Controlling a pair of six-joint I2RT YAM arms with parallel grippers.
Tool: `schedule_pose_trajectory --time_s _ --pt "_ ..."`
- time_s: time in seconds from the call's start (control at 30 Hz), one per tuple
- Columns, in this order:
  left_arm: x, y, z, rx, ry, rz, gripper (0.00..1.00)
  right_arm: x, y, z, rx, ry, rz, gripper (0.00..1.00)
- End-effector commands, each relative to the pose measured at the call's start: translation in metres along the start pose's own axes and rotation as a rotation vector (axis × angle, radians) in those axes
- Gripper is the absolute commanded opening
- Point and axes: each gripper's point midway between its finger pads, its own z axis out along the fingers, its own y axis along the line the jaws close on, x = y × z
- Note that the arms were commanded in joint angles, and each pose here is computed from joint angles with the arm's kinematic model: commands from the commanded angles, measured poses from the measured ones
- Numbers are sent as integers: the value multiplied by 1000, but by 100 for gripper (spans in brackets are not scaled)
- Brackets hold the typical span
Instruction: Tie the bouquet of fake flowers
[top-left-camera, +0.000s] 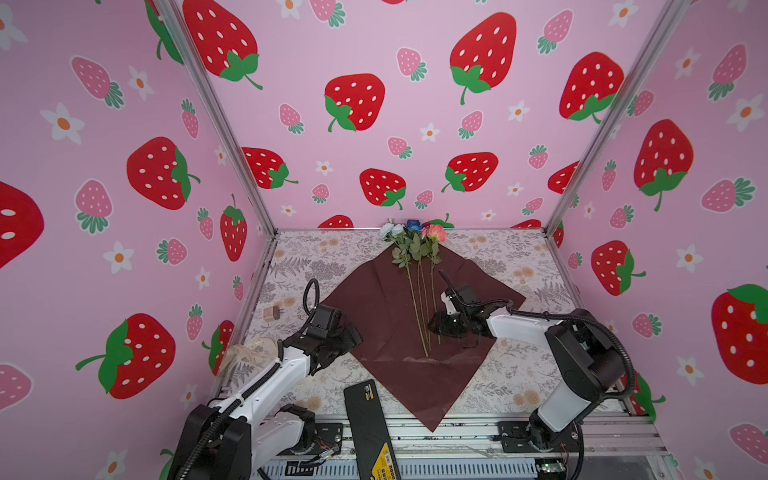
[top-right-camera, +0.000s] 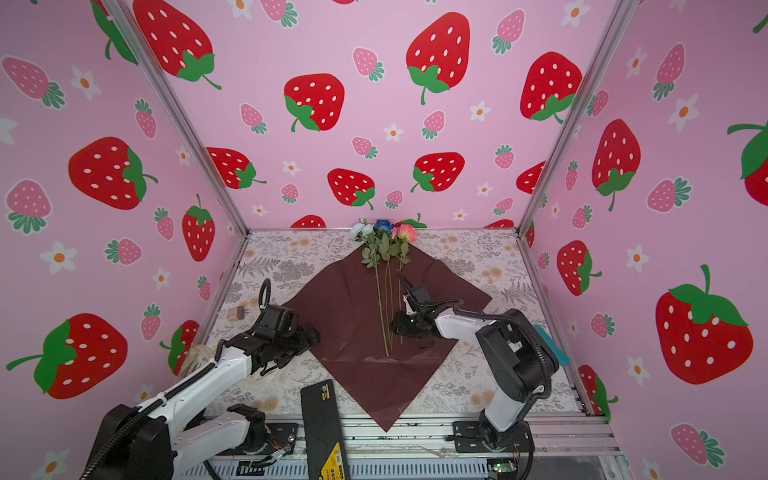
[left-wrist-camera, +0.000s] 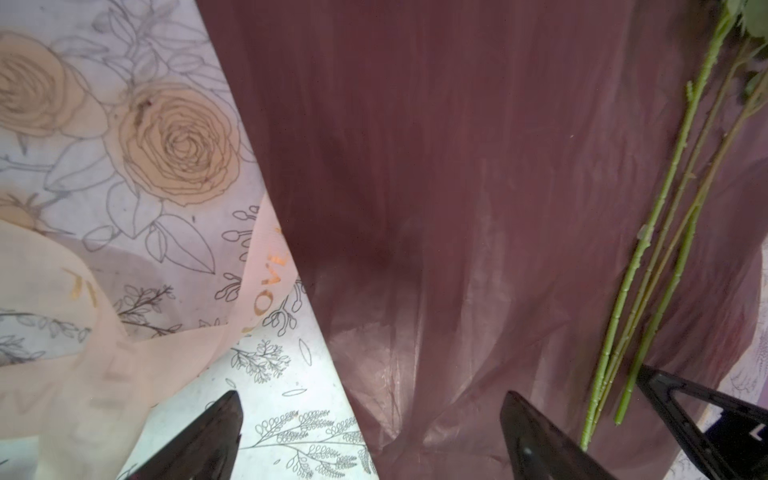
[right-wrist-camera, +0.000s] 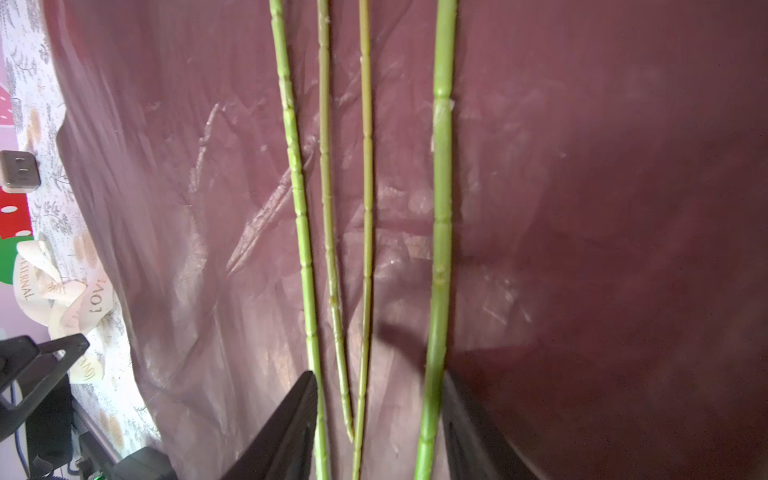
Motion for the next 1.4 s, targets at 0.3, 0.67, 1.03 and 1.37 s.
schedule_pose_trajectory --time_s 0.3,0.67,1.03,1.37 --pt "-1 -8 12 44 9 -24 97 -4 21 23 -6 42 -15 51" --pt "3 -14 20 62 30 -25 95 -8 41 36 -29 67 -48 50" --pt "24 -12 18 80 122 -43 91 -6 43 0 -7 4 -130 55" --pt "64 -16 13 127 236 3 91 6 23 -49 81 -111 -189 99"
